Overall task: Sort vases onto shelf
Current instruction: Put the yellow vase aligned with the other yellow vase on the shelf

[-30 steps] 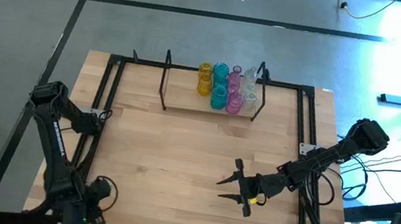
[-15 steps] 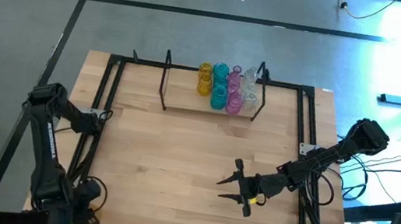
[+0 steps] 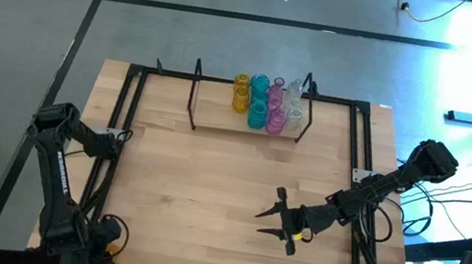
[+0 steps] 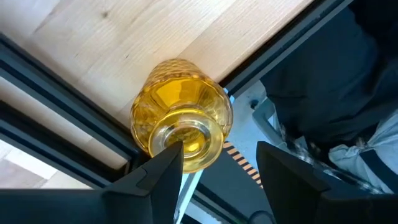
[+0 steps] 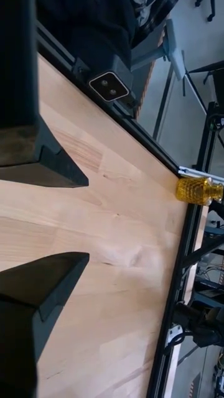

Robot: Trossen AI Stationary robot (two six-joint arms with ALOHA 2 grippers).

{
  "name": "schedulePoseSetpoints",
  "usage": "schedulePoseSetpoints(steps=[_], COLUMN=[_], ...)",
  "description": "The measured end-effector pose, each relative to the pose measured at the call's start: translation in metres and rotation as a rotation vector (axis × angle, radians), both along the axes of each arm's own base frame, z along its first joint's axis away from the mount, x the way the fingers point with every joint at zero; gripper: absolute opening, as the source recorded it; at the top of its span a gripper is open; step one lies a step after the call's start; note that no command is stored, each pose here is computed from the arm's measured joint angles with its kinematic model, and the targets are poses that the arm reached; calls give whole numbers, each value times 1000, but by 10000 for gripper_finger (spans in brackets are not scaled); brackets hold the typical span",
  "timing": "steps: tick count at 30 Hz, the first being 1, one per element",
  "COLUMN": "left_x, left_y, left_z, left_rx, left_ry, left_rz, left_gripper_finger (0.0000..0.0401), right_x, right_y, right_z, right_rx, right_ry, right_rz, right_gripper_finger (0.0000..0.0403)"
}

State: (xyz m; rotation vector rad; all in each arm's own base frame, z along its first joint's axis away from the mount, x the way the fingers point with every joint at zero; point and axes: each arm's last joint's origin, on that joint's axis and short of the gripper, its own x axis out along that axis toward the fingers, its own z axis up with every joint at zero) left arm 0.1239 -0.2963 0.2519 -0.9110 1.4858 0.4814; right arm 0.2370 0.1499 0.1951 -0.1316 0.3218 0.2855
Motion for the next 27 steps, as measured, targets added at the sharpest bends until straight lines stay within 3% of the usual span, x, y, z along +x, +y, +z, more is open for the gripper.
schedulePoseSetpoints(steps=[27], left_x=[1], left_y=[-8], left_z=[-17], left_rx=[46], left_ry=[21], left_rz=[10], left_gripper_finger=[197], right_x=[-1], right_y=[0], right_z=[-2], right_rx=[14], right_ry=[23], right_rz=[-8], right_gripper_finger=[167])
